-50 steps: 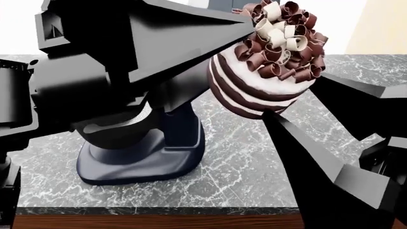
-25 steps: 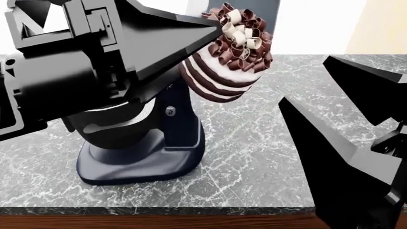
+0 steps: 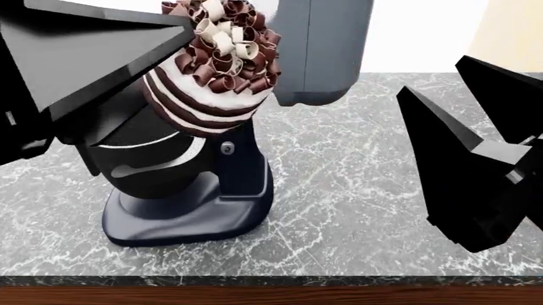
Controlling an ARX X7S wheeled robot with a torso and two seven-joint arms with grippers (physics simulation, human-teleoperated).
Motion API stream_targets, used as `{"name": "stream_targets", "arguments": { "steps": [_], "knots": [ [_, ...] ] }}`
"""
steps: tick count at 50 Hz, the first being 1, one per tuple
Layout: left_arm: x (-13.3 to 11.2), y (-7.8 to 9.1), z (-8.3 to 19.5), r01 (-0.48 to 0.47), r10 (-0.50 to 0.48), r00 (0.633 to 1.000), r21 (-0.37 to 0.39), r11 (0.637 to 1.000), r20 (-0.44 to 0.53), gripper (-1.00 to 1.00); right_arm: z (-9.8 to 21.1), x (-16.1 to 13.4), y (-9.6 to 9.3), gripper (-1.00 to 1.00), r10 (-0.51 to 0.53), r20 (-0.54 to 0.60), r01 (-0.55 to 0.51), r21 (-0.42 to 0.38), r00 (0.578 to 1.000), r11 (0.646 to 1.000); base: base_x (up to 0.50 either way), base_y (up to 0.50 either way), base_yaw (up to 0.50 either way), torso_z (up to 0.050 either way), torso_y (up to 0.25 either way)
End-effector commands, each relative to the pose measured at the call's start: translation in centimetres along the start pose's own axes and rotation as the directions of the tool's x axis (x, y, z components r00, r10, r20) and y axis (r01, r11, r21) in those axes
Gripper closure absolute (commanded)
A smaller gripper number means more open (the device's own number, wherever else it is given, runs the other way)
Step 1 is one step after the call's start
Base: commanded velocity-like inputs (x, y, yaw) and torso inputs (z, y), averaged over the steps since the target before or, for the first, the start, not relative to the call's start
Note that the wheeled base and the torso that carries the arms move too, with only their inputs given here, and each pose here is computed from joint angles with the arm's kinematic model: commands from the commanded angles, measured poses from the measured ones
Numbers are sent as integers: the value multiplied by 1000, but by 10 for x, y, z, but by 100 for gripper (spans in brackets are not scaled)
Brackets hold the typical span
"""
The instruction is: Place the cake in the stand mixer bowl.
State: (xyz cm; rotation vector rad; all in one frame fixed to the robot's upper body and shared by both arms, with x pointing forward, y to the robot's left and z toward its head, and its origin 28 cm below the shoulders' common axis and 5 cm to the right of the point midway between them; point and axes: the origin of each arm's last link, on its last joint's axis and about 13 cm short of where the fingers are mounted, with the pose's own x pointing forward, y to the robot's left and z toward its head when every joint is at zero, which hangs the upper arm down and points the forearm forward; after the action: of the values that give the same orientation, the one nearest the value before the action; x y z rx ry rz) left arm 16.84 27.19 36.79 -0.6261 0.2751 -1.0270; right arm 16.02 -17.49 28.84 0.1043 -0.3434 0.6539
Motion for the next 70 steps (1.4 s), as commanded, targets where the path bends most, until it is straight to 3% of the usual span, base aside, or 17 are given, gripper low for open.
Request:
{"name": "stream_targets", "arguments": {
  "steps": [1,11,27,41,50,59,70],
  "knots": [
    [-31,-24,3,-42,40,995,24,999,90,100,-2,3,-2,-100,-22,-2,22,6,1000,1000,0,0,0,0,0],
    [-42,-33,6,-95,88,985,40,995,149,100,-2,3,-3,-100,-26,-4,26,8,1000,1000,0,0,0,0,1],
    [-40,-30,19,-177,168,945,4,984,282,100,0,1,-3,-100,-32,4,32,3,999,999,0,0,0,1,1],
    [-26,-18,24,-290,284,920,-16,957,269,100,-3,1,-3,-100,-31,5,31,10,1000,999,0,0,0,0,1],
    [-19,-14,32,-427,423,861,-50,903,281,100,-3,1,-4,-100,-33,4,33,13,999,999,0,0,0,1,0],
    [-22,-14,35,-472,465,836,-53,880,291,100,-3,0,-4,-100,-35,7,35,14,999,999,0,0,0,0,1],
    [-15,-5,33,-495,491,833,-52,867,255,100,-4,0,-4,-100,-35,10,35,14,999,999,0,0,0,1,1]
  ]
}}
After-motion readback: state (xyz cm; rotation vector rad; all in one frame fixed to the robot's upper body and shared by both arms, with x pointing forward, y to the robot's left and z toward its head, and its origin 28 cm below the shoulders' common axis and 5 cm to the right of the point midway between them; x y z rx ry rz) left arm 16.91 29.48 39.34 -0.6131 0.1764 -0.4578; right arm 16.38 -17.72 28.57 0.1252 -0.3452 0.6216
